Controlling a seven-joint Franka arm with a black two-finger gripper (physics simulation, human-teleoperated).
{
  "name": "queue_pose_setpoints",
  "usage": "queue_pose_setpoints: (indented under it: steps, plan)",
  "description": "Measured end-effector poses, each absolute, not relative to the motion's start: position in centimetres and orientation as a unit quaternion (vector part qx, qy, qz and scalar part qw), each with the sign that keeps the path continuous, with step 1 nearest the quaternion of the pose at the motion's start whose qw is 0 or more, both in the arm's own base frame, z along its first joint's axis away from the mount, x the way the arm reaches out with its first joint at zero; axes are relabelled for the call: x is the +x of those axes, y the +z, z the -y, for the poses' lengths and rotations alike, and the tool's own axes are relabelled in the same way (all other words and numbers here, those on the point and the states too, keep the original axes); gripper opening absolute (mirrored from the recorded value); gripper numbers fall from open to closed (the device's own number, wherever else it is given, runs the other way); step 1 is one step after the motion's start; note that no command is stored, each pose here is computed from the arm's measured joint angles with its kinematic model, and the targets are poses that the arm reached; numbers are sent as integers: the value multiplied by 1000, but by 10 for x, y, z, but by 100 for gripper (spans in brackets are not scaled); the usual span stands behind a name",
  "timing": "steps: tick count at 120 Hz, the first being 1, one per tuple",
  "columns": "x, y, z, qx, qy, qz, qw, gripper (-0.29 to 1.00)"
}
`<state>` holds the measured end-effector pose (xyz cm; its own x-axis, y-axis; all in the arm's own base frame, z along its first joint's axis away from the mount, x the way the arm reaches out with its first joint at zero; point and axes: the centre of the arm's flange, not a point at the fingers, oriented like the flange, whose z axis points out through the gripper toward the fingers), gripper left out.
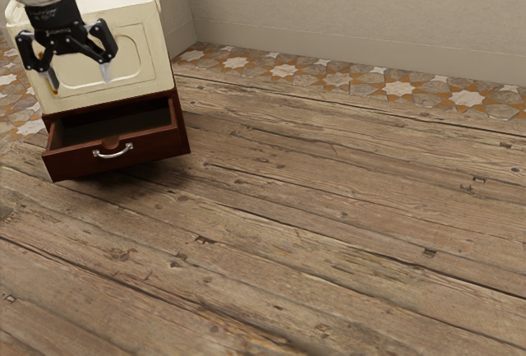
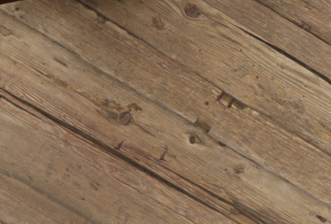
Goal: Push the drawer handle with one arm to close the drawer
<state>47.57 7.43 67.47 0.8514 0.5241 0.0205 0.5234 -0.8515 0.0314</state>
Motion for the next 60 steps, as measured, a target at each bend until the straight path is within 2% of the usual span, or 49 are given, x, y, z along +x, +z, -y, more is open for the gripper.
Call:
queue_pose_setpoints:
  steps: [27,33,40,46,60]
  plan:
    - [459,664,-57,962,30,-272,25,70]
    - [460,648,-31,967,18,-253,23,70]
    - [459,600,-14,970,-1,-243,19,68]
    - [459,562,-9,970,-10,-244,16,58]
    - [466,511,-32,961,-8,-276,5,28]
